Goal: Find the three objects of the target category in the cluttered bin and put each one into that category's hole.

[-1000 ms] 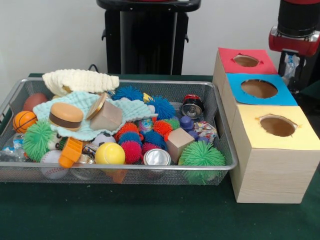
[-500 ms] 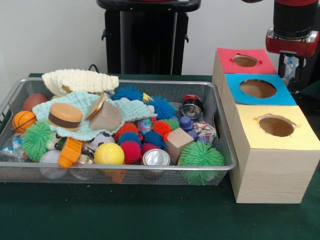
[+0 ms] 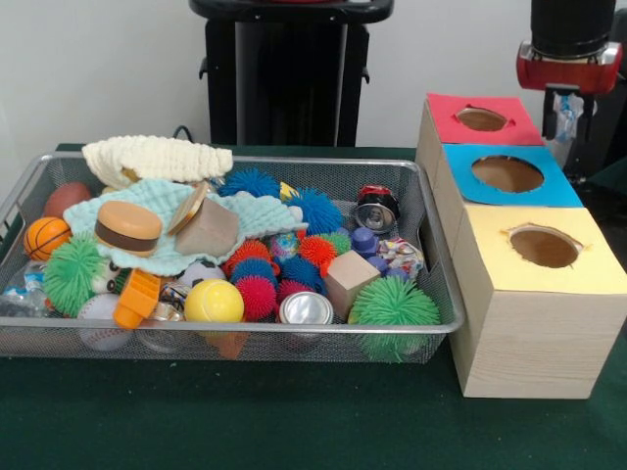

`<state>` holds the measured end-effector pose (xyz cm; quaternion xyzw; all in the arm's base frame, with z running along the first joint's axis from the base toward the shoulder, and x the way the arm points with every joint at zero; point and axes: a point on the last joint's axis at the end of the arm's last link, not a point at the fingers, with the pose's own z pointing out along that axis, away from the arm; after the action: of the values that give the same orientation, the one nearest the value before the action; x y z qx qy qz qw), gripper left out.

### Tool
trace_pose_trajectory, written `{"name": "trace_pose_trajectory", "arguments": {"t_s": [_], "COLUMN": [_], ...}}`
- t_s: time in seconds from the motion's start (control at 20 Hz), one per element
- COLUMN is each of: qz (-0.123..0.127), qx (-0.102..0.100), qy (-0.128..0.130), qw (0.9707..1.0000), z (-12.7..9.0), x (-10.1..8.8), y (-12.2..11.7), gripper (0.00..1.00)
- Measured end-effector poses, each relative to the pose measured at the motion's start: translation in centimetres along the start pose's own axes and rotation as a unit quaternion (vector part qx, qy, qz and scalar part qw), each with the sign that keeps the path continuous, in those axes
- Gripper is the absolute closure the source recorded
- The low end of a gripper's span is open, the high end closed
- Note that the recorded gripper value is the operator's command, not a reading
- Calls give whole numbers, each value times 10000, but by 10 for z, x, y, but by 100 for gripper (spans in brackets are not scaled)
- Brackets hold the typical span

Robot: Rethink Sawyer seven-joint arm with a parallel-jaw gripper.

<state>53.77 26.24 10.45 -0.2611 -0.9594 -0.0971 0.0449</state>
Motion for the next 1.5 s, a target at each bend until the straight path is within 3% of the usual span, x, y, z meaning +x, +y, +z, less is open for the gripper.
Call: {"name": "trace_pose_trajectory", "arguments": {"t_s": [0.2,0.4,0.65,1.1,1.35,1.5], "qz": [-10,17,-72,-297,-180,-9], "qx": [102,341,484,515,480,449], "qy": [-97,-143,-164,-98,24,58], "qw": [9999,9993,9987,9982,9987,9990], "z": [-23,-56,-74,-68,-67,-66], "x": [-2,3,14,36,25,8], "y": [-3,-1,9,23,11,-9], "gripper": [100,100,100,100,100,100]}}
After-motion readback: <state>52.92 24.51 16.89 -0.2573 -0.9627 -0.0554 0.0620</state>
